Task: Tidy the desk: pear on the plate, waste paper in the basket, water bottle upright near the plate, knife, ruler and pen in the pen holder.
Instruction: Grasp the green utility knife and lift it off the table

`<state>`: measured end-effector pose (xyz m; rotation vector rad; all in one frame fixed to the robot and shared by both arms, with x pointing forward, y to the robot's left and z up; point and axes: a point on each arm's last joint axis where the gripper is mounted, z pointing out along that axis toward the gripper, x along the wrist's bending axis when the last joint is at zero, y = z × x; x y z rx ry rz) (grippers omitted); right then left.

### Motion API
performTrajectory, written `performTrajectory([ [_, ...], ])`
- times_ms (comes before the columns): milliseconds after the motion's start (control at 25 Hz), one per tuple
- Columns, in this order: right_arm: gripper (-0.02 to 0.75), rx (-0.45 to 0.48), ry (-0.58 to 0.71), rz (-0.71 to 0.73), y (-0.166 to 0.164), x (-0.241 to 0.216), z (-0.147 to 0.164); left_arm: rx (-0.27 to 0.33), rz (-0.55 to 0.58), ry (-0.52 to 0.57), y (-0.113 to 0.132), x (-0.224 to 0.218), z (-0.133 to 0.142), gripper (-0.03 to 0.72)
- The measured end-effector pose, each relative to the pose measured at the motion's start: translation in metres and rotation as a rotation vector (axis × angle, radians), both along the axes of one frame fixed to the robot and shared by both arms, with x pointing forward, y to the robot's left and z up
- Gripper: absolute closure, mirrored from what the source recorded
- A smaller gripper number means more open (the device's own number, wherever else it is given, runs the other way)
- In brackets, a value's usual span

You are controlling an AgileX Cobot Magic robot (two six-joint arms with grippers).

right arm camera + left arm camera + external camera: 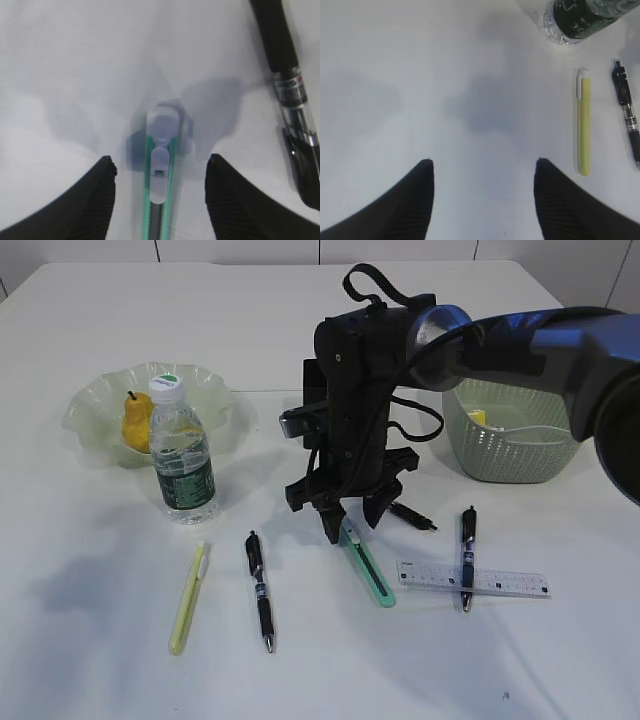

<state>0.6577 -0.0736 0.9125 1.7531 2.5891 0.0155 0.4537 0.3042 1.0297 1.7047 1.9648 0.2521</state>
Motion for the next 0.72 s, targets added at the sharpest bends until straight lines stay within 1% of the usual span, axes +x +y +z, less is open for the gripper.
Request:
performTrajectory([
  [240,0.32,0.004,-0.007,0.0,0.0003,0.0006,0.0,-0.015,0.006,0.001,-0.0009,0.0005,-0.0002,0.242],
  [720,0.328,0.002,-0.008,0.001,0.0003,0.0009,-0.0011,-0.018,0.006,0.003,-0.001,0.0009,-0.0006,0.243],
])
